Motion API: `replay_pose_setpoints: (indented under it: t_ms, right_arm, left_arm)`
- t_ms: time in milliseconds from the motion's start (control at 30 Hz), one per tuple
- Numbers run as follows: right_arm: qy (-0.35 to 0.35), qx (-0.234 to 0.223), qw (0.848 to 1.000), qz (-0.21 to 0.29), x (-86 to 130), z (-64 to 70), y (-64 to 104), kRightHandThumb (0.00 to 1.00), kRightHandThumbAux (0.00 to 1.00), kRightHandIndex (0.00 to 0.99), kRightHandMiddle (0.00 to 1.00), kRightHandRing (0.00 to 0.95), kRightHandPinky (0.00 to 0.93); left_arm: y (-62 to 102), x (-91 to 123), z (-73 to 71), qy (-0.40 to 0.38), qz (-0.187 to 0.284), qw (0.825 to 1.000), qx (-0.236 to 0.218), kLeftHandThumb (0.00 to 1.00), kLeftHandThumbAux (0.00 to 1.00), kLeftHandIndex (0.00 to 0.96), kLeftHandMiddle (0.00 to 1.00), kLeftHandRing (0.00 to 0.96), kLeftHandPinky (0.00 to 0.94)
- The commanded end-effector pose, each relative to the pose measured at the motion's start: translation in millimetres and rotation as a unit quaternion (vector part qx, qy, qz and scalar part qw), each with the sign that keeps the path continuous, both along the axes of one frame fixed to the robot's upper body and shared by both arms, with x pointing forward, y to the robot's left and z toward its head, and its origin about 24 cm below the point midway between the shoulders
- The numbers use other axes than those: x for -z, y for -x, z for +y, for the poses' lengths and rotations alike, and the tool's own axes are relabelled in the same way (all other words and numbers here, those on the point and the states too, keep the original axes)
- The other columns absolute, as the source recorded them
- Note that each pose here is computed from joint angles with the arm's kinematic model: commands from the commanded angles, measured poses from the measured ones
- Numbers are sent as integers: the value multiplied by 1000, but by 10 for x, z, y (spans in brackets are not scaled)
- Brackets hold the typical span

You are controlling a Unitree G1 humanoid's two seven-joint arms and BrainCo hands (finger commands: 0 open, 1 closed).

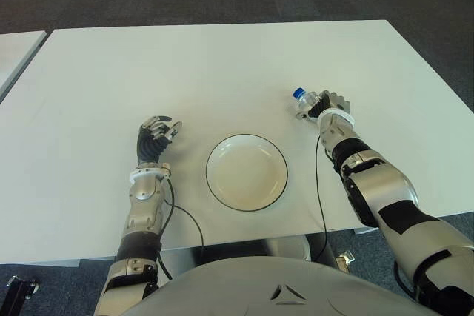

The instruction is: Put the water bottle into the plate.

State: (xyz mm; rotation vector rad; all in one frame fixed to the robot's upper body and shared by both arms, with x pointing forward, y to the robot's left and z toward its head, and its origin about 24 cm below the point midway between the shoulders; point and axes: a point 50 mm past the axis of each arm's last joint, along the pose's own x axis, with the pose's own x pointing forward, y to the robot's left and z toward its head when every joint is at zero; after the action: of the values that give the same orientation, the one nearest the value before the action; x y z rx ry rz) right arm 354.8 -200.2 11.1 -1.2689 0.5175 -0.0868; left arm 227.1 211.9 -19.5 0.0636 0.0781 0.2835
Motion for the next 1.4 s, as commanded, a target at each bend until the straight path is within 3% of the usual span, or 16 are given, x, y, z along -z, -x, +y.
replay_pose_setpoints:
  t_ms: [33, 300, 633, 933, 1033, 1133, 1400]
  right_arm:
    - [-51, 23, 996, 69, 436, 34, 317, 711, 712, 436, 812, 826, 851]
    - [-98, 37, 994, 3, 363, 25, 269, 713, 712, 436, 806, 822, 845]
    - [-139, 21, 980, -141, 215, 44, 231, 717, 710, 438, 794, 809, 834]
    - [-189, -3, 943, -274, 19, 147, 233, 720, 709, 438, 791, 812, 845]
    - [-215, -24, 917, -336, -131, 274, 251, 719, 710, 438, 794, 817, 847]
    - [-224, -40, 903, -363, -227, 338, 286, 718, 711, 438, 800, 822, 844]
    - [-238, -156, 864, -416, -565, 493, 501, 716, 713, 440, 831, 839, 858]
  left_arm:
    - [5, 13, -12, 4, 2, 1000, -4, 709, 713, 437, 695, 675, 651]
    - [9, 13, -10, 16, 1, 1000, -7, 710, 712, 437, 696, 675, 650]
    - [11, 8, -8, 7, 6, 1000, -4, 709, 713, 437, 698, 682, 663]
    - [9, 8, -15, 9, 9, 1000, -1, 710, 713, 437, 695, 677, 652]
    - [11, 11, -15, 6, 11, 1000, -3, 710, 713, 437, 695, 676, 653]
    - [14, 11, -9, 6, 11, 1000, -5, 710, 713, 437, 692, 673, 650]
    - [20, 18, -7, 12, 12, 1000, -8, 710, 713, 437, 690, 673, 652]
